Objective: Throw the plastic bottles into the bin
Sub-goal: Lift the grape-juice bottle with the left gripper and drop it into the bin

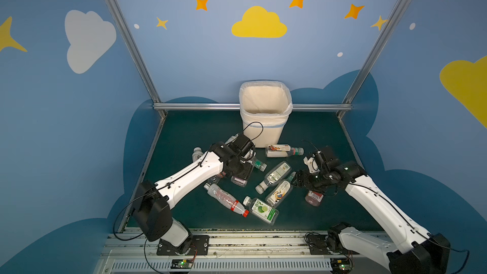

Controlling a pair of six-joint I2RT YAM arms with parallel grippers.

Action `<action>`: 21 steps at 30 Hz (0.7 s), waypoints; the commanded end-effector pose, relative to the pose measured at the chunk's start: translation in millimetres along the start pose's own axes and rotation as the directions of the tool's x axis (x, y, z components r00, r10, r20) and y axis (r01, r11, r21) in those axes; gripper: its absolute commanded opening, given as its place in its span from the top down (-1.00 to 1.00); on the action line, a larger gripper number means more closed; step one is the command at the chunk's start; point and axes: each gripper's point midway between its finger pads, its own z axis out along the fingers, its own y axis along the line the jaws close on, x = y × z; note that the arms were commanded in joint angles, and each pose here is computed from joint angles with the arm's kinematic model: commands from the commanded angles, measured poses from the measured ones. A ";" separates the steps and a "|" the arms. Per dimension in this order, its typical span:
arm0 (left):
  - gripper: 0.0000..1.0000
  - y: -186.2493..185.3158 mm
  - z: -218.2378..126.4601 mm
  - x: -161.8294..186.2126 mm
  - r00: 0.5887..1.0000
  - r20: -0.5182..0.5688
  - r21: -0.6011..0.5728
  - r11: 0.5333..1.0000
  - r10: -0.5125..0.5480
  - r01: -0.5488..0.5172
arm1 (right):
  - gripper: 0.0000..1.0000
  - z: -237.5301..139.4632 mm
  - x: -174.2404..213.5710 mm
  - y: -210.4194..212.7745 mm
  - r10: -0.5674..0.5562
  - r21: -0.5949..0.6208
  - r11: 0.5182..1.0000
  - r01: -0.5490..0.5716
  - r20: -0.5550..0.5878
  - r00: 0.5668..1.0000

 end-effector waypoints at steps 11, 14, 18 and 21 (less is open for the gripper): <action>-0.75 2.1 -184.6 -243.5 0.767 0.639 0.007 0.997 0.055 -0.078 | -0.62 -3.9 -14.6 13.6 -0.043 -0.032 0.999 0.044 0.010 0.999; -1.00 15.3 -211.9 -293.0 0.648 0.761 -0.003 0.999 0.025 -0.035 | -0.62 -7.2 -13.6 11.1 -0.050 -0.015 0.999 0.050 0.008 0.999; -1.00 27.5 -227.0 -306.0 0.591 0.805 0.055 0.998 -0.044 -0.001 | -0.62 -7.8 -10.1 8.9 -0.033 -0.019 0.999 0.034 0.014 0.999; -1.00 24.7 -230.2 -278.3 0.636 0.771 0.024 1.000 -0.022 0.007 | -0.62 -8.2 -8.5 7.2 -0.023 -0.015 1.000 0.024 0.017 1.000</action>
